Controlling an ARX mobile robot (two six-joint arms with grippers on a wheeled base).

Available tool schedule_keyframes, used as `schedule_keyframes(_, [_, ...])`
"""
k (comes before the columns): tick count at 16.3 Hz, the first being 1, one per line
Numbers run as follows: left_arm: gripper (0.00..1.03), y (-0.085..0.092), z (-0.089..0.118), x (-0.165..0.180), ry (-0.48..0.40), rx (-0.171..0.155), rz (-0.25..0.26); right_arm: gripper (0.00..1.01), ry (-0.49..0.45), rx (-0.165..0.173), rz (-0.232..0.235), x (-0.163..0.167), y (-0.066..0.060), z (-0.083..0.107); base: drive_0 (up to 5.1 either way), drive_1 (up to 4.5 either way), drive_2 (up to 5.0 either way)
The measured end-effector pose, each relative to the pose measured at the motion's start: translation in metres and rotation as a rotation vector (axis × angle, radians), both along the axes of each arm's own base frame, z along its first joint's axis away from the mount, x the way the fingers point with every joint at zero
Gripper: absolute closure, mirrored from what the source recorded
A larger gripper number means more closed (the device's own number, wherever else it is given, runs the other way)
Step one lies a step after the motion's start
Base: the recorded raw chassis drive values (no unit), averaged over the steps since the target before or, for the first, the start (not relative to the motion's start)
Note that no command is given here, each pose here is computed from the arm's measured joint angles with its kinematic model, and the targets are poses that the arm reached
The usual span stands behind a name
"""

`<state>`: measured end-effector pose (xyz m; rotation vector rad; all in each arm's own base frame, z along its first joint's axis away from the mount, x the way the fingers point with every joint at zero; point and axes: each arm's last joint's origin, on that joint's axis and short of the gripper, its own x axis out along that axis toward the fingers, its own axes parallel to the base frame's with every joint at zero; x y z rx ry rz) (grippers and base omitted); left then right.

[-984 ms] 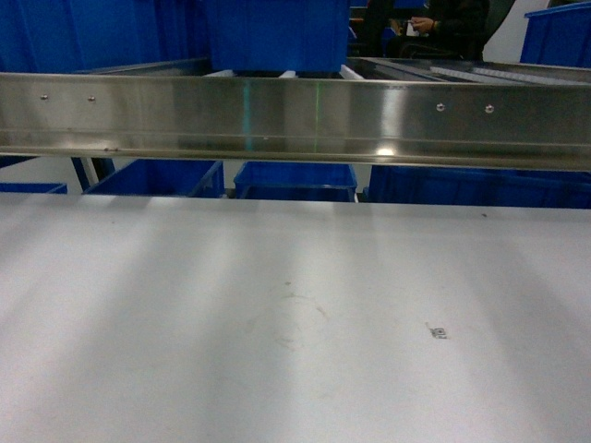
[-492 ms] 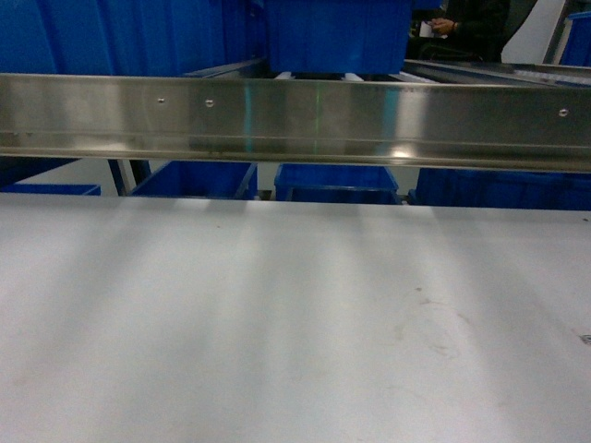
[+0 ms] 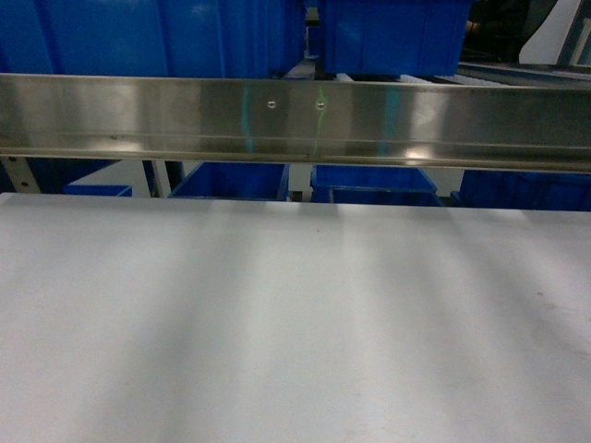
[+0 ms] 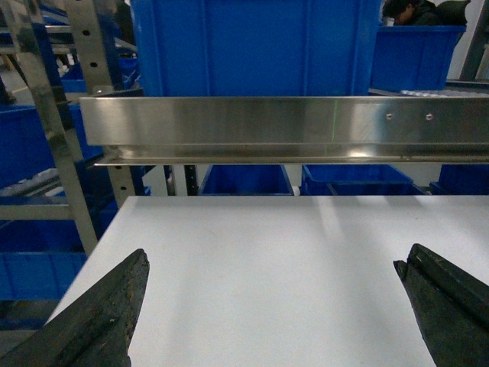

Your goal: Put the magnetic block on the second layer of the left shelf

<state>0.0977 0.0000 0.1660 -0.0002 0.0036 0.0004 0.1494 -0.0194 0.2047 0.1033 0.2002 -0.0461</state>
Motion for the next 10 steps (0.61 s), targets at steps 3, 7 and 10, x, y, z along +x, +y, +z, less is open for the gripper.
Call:
schedule_keyframes(3, [0.05, 0.0, 0.0002, 0.0, -0.002, 0.0, 0.0, 0.68, 0.0, 0.0, 0.0, 0.0, -0.0001, 0.0, -5.1, 2.4, 2.4])
schedule_keyframes(7, [0.05, 0.0, 0.0, 0.0, 0.0, 0.0, 0.0, 0.68, 0.001, 0.0, 0.0, 0.0002, -0.0001, -0.0002, -5.1, 2.4, 2.4])
schedule_keyframes(10, [0.05, 0.0, 0.0, 0.0, 0.0, 0.0, 0.0, 0.68, 0.001, 0.0, 0.0, 0.0, -0.0001, -0.0001, -5.1, 2.4, 2.4])
